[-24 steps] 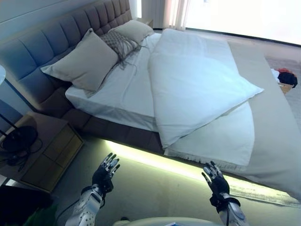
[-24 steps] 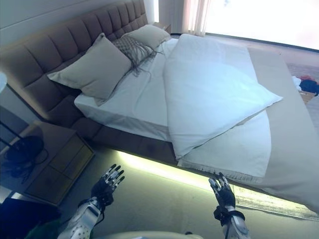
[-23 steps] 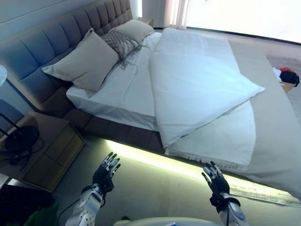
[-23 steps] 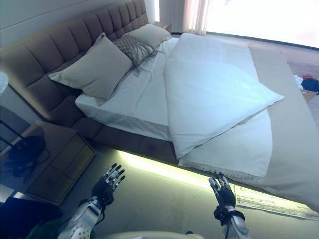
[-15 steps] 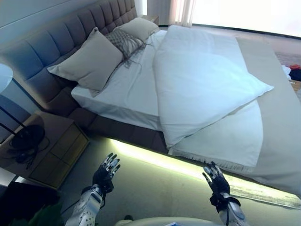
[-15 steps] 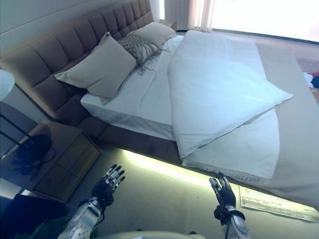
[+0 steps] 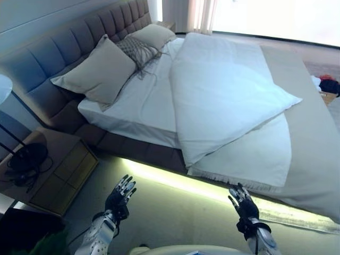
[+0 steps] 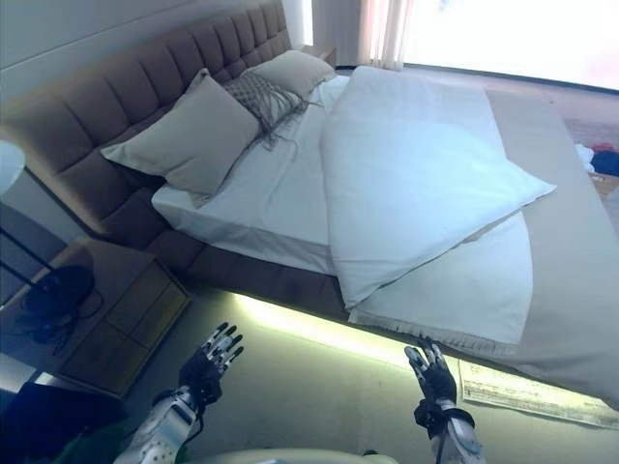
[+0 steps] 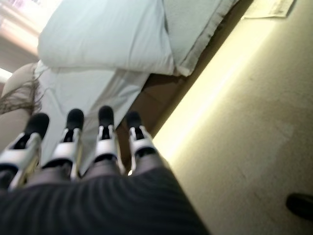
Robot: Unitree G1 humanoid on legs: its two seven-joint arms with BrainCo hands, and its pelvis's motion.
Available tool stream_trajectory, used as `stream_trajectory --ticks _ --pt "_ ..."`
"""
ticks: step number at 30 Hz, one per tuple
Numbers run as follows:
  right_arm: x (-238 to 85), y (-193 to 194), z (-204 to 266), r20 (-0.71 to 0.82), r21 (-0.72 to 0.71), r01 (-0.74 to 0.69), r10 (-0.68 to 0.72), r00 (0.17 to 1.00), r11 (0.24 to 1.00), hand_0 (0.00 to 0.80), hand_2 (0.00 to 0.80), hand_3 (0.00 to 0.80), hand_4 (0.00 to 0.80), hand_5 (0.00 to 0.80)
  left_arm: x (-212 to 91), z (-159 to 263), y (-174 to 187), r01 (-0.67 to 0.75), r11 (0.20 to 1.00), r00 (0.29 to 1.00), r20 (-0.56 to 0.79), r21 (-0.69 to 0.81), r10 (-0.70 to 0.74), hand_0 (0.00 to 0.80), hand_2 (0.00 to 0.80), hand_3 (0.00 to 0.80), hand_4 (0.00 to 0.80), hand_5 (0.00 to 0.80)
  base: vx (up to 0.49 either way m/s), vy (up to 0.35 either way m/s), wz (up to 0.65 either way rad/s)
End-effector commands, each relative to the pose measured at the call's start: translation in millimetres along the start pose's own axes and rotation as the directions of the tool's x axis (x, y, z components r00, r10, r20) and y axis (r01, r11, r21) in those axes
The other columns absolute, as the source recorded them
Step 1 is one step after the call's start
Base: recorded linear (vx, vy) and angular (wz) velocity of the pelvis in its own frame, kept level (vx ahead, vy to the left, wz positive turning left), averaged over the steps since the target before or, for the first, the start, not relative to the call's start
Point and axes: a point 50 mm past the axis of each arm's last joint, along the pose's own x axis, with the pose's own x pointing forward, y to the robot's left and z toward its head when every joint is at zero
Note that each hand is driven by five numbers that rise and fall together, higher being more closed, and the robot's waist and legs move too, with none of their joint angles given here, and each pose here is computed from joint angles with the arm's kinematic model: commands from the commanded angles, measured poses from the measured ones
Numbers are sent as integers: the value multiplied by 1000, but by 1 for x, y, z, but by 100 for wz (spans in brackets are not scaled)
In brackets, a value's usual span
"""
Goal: Make the bed neatly
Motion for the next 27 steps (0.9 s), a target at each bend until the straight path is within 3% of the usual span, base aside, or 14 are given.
stream_trajectory --ticks 1,19,27 --pt "4 15 25 102 4 -81 80 992 997 0 0 0 0 0 6 23 -6 52 999 994 92 6 -52 0 0 0 0 0 75 104 -11" --pt "-4 17 13 179 171 13 -44 983 985 0 0 0 0 0 21 24 -9 115 991 993 22 74 -117 0 0 0 0 0 88 127 19" --pt "4 12 21 173 164 0 -29 984 987 0 0 0 0 0 23 33 -8 102 992 994 18 69 -104 0 0 0 0 0 325 -215 18"
